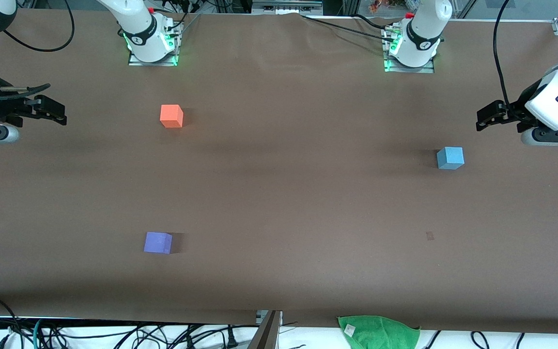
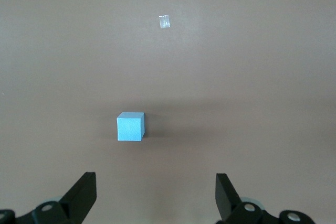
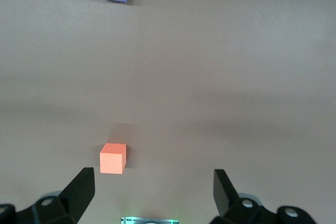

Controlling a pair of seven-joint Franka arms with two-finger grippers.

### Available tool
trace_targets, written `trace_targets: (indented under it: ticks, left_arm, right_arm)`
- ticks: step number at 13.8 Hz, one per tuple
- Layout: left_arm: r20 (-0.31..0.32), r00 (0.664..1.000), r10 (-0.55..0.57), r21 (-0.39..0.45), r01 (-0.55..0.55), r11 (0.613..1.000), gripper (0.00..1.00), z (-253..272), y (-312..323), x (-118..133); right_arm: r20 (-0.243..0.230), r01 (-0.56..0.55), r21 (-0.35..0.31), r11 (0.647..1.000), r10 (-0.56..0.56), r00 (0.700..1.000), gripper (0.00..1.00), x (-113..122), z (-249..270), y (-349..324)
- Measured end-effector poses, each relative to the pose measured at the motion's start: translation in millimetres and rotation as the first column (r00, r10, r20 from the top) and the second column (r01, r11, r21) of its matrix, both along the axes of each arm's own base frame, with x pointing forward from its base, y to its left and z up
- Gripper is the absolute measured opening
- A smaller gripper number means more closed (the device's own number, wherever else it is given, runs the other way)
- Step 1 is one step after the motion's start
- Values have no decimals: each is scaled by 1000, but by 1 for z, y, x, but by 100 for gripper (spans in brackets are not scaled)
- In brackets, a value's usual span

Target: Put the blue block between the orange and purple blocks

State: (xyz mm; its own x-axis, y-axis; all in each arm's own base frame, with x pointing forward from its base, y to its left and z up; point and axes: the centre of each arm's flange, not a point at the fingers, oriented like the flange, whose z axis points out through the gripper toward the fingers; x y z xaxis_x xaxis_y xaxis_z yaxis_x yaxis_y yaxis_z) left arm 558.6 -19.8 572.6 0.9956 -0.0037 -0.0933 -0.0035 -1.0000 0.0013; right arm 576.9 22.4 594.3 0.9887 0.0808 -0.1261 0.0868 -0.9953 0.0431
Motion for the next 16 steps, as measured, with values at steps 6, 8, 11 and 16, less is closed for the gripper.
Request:
trace_targets:
  ticks: [6, 8, 11, 16]
  left_arm:
    - [-27, 1000, 15, 1, -15, 1000, 100, -8, 8, 1]
    - [-77, 996, 38, 2, -38, 999, 100, -23, 22, 3]
    - [-141, 988, 57, 12, -56, 998, 100, -57, 61, 13]
    - [-178, 984, 14, 21, -10, 1000, 100, -138, 105, 37]
  right_arm:
    - [2, 1, 0, 1000, -1, 1000, 100, 0, 0, -1]
    - [3, 1, 0, 1000, -1, 1000, 100, 0, 0, -1]
    - [4, 1, 0, 1000, -1, 1000, 100, 0, 0, -1]
    - [5, 1, 0, 1000, -1, 1000, 100, 1, 0, -1]
